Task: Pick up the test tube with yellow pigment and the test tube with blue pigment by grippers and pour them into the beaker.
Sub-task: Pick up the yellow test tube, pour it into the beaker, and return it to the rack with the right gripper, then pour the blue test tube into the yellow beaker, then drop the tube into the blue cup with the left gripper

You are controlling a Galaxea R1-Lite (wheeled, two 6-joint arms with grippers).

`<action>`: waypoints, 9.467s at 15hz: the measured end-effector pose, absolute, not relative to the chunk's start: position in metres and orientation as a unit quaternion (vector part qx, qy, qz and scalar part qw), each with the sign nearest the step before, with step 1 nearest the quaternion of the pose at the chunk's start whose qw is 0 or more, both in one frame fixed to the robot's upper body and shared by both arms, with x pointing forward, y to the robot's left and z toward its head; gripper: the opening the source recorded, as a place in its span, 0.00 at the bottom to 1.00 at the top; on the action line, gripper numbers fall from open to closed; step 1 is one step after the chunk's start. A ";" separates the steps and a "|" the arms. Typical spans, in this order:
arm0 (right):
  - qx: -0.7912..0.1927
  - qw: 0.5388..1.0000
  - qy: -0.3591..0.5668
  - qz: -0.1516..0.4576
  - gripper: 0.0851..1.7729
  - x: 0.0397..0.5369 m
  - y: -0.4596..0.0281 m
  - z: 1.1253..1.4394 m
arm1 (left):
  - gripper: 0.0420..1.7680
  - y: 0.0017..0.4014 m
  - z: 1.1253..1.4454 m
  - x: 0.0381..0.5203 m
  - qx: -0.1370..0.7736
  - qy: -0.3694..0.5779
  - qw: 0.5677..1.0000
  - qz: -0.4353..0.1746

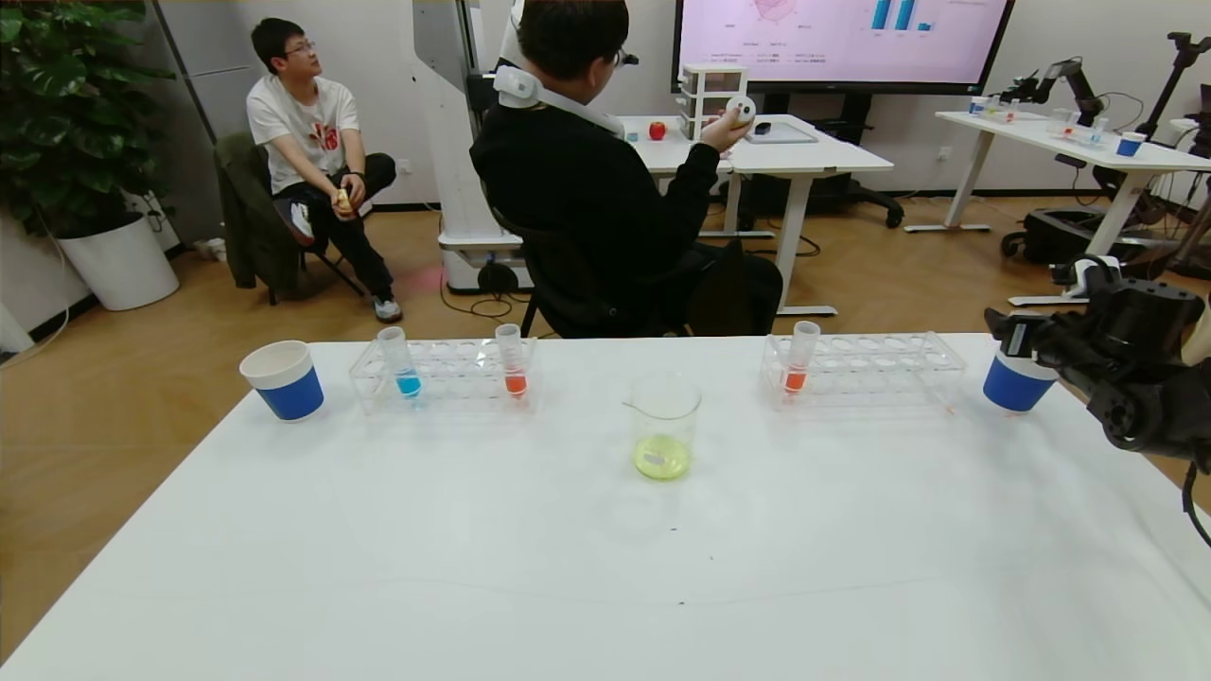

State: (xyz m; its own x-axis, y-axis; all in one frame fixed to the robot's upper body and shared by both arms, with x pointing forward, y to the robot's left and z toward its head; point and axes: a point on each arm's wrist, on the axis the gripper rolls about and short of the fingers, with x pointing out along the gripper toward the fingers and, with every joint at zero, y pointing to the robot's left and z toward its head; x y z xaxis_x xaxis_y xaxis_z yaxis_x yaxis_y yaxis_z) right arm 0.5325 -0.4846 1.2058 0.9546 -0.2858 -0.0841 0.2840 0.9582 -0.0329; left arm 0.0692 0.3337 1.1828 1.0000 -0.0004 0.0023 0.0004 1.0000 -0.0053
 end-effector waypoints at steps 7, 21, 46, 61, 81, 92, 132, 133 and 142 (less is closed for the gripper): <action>-0.017 0.992 0.005 -0.125 0.98 0.537 -0.468 1.224 | 0.99 0.334 1.183 0.069 -0.003 -0.001 1.000 0.000; 0.001 0.995 -0.093 0.020 0.98 0.420 -0.312 1.361 | 0.99 0.334 1.183 0.069 -0.002 -0.001 1.000 0.000; -0.074 0.977 -0.200 -0.020 0.98 0.043 -0.337 1.258 | 0.99 0.334 1.183 0.069 -0.002 -0.001 1.000 0.000; -0.024 1.000 0.003 0.005 0.98 0.069 -0.337 1.182 | 0.99 0.333 1.222 0.061 0.005 -0.048 0.999 -0.008; -0.024 1.000 0.003 0.005 0.98 0.069 -0.337 1.182 | 0.99 0.307 1.274 0.394 0.002 -0.023 1.000 -0.005; -0.024 1.000 0.003 0.005 0.98 0.069 -0.337 1.182 | 0.99 0.296 1.175 0.459 -0.017 0.010 1.000 0.011; -0.024 1.000 0.003 0.005 0.98 0.069 -0.337 1.182 | 0.29 0.302 1.192 0.519 -0.008 -0.025 0.999 0.032; -0.024 1.000 0.003 0.005 0.98 0.069 -0.337 1.182 | 0.29 0.301 1.202 0.518 -0.007 -0.019 0.999 0.031; -0.024 1.000 0.003 0.005 0.98 0.069 -0.337 1.182 | 0.29 0.291 1.273 0.507 -0.010 -0.045 0.999 0.013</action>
